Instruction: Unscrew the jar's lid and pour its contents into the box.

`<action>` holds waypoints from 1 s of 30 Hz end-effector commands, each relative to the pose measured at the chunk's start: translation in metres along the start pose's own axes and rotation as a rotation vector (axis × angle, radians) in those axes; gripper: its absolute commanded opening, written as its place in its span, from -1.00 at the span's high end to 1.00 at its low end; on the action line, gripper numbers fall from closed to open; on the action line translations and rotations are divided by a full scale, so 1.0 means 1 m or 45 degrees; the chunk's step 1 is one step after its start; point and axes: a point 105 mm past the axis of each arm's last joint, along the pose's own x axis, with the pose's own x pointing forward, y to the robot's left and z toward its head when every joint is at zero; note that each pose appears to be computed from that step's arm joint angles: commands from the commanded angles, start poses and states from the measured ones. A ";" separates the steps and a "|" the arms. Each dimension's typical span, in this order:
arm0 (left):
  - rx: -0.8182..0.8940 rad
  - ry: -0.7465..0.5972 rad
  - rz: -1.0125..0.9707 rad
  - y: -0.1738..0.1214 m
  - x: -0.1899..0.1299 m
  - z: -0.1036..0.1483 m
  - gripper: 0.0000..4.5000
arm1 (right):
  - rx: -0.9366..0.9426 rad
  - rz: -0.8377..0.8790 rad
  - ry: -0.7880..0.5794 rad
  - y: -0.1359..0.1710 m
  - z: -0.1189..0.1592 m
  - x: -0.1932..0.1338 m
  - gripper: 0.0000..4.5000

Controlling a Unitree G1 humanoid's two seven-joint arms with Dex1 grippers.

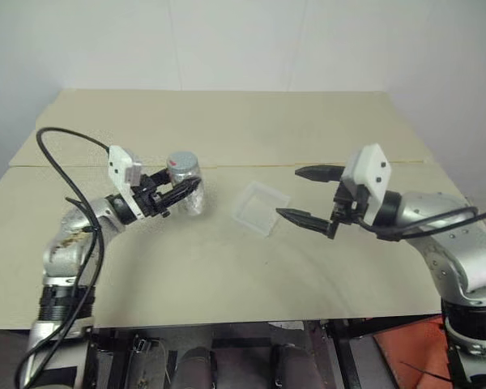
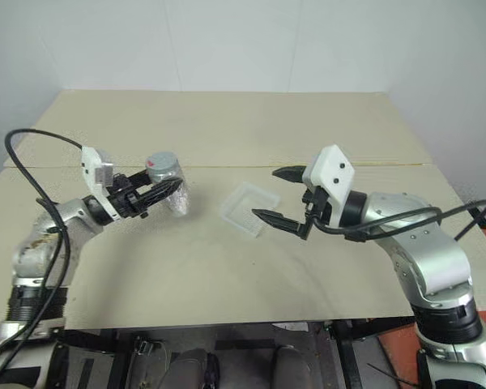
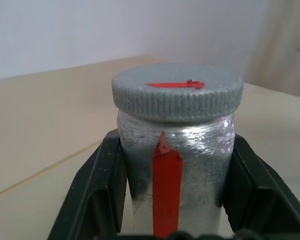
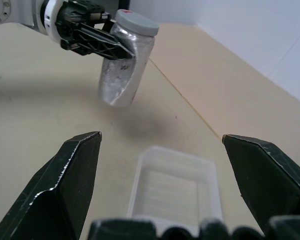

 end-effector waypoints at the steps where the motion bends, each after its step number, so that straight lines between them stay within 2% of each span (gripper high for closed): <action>1: 0.040 -0.008 -0.222 -0.012 0.000 0.023 -0.13 | -0.032 -0.005 -0.047 -0.005 0.014 0.008 -1.00; 6: 0.115 0.068 -0.394 -0.015 0.000 0.021 -0.13 | 0.008 0.055 -0.097 0.000 0.027 0.025 -1.00; 12: 0.203 0.003 -0.480 -0.018 0.012 0.018 -0.13 | 0.143 0.143 -0.134 0.007 0.049 0.044 -1.00; 18: 0.188 -0.049 -0.558 -0.028 0.027 0.015 -0.13 | 0.282 0.182 -0.098 0.010 0.067 0.072 -1.00; 30: 0.199 -0.086 -0.612 -0.028 0.032 0.023 -0.13 | 0.271 0.171 -0.110 0.013 0.069 0.092 -1.00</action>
